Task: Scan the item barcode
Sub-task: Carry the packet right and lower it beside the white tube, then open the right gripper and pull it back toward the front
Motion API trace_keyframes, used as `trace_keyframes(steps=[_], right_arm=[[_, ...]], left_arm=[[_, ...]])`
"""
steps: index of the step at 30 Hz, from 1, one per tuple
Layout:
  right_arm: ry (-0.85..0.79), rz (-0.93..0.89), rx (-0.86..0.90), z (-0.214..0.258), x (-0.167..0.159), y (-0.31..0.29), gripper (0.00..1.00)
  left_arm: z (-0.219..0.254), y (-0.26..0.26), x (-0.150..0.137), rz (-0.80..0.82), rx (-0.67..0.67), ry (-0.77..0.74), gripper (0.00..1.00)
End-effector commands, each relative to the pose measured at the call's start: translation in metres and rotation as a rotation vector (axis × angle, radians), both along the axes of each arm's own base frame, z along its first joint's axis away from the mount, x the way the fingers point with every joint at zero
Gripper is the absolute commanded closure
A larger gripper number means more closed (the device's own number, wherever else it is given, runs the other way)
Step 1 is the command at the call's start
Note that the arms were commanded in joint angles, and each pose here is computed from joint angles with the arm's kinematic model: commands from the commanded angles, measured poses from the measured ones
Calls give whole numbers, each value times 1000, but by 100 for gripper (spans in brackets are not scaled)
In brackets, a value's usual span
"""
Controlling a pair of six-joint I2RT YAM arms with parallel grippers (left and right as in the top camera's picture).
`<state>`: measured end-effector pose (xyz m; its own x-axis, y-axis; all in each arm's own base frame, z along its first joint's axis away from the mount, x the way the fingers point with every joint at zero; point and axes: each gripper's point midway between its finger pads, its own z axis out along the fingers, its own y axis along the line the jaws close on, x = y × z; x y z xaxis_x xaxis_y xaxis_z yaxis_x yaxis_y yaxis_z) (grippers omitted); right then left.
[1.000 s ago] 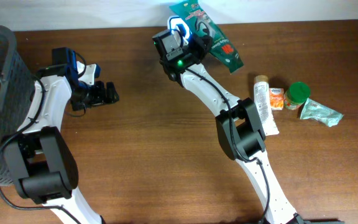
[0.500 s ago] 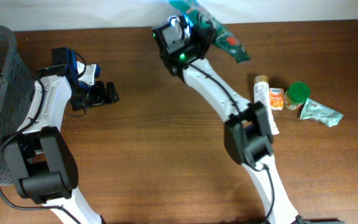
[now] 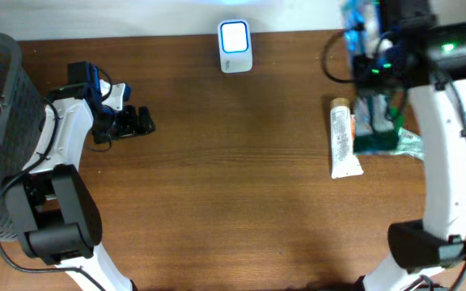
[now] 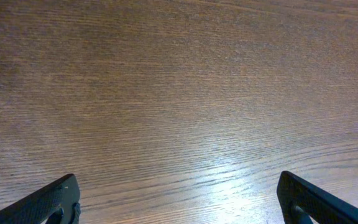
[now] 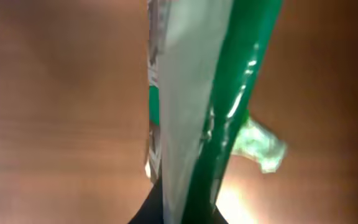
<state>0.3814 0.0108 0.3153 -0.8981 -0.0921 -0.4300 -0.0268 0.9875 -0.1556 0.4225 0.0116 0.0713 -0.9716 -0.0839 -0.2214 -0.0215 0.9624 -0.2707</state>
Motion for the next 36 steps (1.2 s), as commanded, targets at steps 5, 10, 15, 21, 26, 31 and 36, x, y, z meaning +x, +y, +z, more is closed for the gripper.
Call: trace_keyframes(steps=[5,10,15,21,26,31,36], right_arm=[[334,27,78,-90,9,-57,96],[448,-4,94,-134,17,-73,96],[512,-13,106,-157,17,-76,96],[572,-14,114,-171,8,-75,52],[499,-13,112,-151,16,-73,25],[186,37,148,-53,22,-54,10],[-104,54,208,47,-19,-29,2]], left_arm=[[7,1,3,-8,11,-22,1],[7,1,3,-8,11,-21,1],[7,1,3,-8,11,-22,1],[7,1,3,-8,11,-21,1],[7,1,3,-8,11,-21,1],[7,1,3,-8,11,-21,1],[7,1,3,-8,11,-21,1]])
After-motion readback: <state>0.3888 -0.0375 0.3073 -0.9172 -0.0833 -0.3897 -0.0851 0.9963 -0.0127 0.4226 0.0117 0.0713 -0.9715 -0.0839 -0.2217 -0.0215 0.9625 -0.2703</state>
